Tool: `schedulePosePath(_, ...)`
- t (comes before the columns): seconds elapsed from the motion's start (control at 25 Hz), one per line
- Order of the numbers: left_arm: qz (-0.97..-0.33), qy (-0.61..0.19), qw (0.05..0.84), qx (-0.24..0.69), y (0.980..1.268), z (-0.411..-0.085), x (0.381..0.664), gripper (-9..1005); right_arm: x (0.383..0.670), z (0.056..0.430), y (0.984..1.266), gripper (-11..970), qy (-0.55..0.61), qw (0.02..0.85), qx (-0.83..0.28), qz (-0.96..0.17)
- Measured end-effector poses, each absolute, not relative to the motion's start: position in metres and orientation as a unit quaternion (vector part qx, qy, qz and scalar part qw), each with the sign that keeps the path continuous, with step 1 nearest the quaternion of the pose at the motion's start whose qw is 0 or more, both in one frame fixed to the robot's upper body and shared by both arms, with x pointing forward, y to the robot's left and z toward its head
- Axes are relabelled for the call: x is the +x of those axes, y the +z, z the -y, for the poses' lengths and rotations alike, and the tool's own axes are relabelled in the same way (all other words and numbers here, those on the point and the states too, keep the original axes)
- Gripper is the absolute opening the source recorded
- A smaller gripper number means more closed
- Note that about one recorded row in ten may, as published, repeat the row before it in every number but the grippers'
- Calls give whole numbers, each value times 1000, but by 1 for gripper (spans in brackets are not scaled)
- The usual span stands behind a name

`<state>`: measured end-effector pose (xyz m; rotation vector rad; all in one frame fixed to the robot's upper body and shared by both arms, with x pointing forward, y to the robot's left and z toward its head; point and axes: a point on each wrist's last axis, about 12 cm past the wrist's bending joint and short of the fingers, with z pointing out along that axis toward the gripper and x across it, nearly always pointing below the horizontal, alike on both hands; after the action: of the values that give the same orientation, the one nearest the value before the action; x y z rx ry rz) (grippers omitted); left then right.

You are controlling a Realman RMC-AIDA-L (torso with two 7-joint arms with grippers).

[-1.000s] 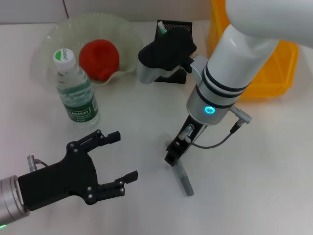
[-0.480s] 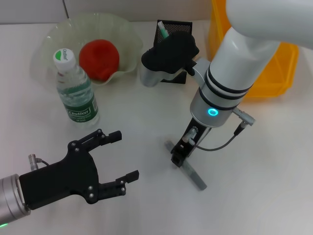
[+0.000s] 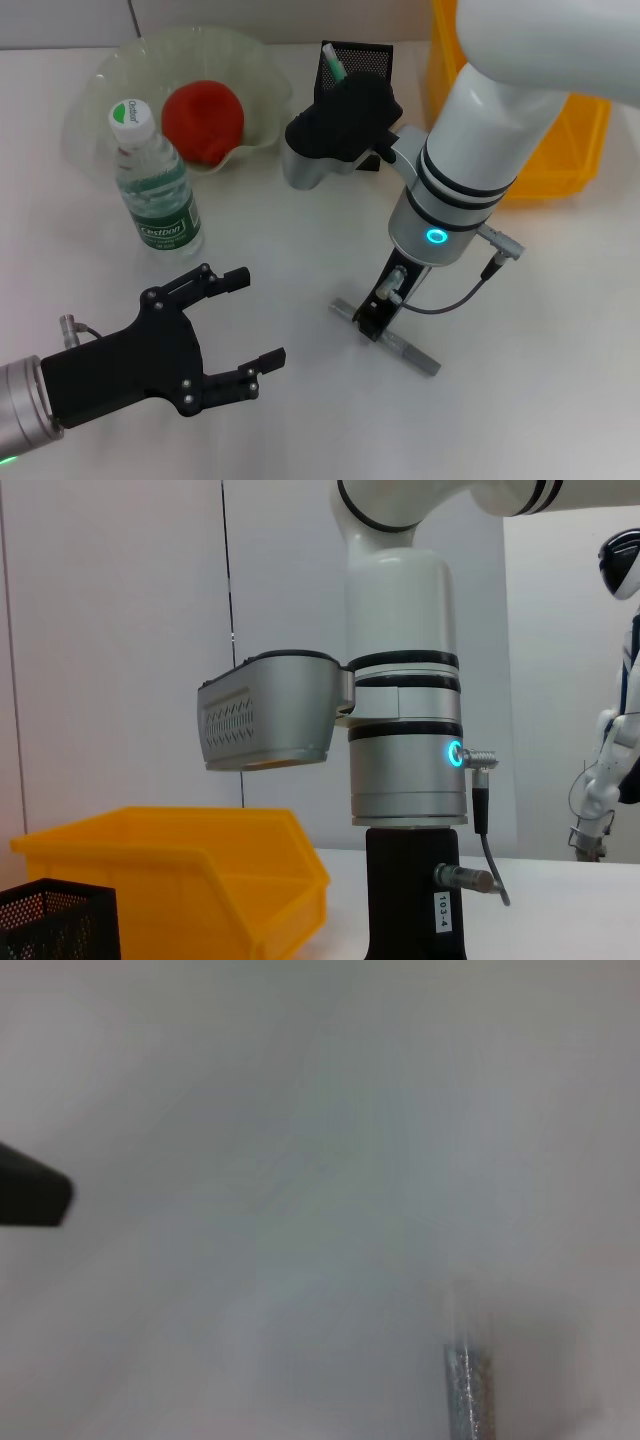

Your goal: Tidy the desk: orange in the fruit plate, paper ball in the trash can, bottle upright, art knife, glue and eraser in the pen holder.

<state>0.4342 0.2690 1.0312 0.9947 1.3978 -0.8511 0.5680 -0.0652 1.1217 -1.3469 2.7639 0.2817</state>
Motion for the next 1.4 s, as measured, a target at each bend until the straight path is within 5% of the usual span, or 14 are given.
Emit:
schedulePosePath(0.44, -597, -363, 577, 424, 1031, -269, 435, 859, 585, 77, 1164, 116, 151, 104, -417, -890)
schedulePosePath(0.68, -597, -363, 577, 424, 1032, -269, 435, 859, 616, 126, 1221, 115, 172, 338, -343, -859)
schedulePosePath(0.8, -596, -363, 577, 424, 1032, -269, 435, 859, 620, 139, 1227, 114, 201, 410, -322, -830)
schedulePosePath(0.88, -596, -363, 577, 424, 1032, -269, 436, 859, 622, 151, 1220, 113, 249, 502, -307, -769)
schedulePosePath(1.4, -590, -366, 578, 428, 1034, -267, 438, 859, 635, 168, 1142, 127, 261, 622, -293, -677)
